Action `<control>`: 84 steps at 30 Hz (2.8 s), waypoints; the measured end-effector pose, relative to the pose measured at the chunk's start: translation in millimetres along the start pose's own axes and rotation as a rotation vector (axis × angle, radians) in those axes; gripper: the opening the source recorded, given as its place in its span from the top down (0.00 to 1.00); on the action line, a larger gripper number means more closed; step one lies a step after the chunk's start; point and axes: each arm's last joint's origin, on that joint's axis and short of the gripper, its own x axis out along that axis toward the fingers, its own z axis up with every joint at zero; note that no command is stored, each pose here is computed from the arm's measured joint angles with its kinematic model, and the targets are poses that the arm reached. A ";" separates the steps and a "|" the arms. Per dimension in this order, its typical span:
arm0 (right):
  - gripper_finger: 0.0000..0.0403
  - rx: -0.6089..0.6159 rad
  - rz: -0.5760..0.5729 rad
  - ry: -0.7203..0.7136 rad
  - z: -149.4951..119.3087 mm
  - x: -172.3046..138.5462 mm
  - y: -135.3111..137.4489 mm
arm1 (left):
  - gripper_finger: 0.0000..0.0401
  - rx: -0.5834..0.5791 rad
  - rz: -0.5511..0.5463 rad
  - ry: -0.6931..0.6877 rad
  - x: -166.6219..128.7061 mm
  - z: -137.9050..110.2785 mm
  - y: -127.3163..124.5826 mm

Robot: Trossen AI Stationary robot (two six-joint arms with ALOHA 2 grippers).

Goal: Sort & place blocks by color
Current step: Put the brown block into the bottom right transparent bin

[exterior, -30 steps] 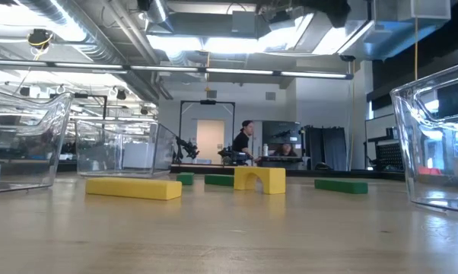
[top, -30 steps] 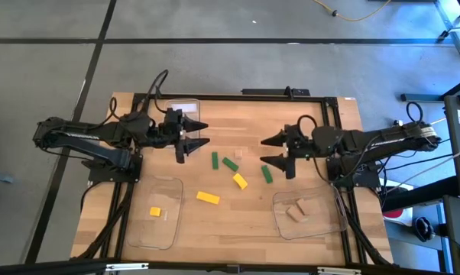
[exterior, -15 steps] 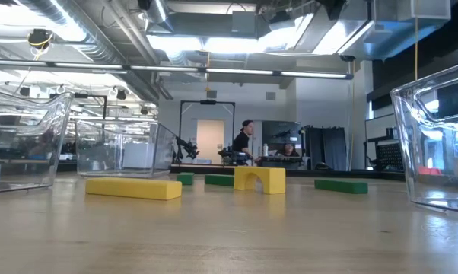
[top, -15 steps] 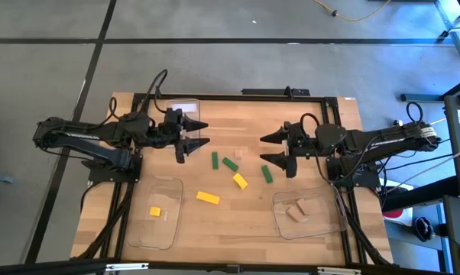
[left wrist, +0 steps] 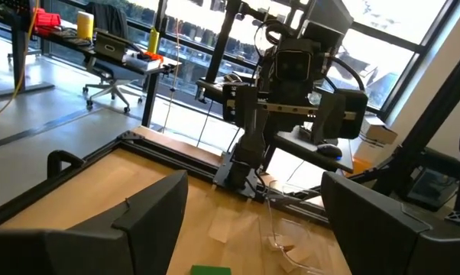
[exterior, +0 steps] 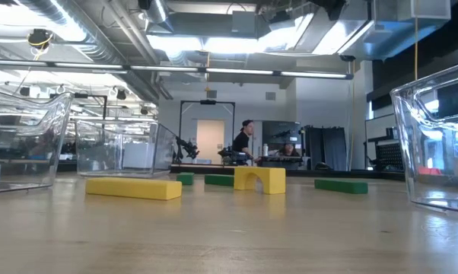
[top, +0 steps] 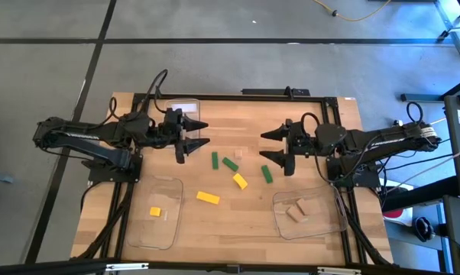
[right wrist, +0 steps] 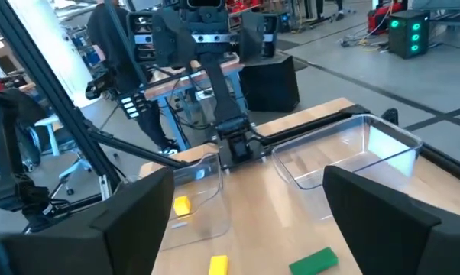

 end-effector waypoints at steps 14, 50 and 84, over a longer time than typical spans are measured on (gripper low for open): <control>0.21 0.194 -0.367 0.470 -47.7 82.8 -56.6 | 0.27 -0.008 0.001 -0.002 0.0 0.2 0.0; 0.33 0.532 -0.783 0.568 -180.4 160.3 -101.5 | 0.27 -0.009 -0.001 -0.005 0.0 0.5 -0.1; 0.67 0.437 -0.234 0.219 -139.0 -0.9 -20.5 | 0.27 0.092 0.107 0.042 0.3 -4.8 7.6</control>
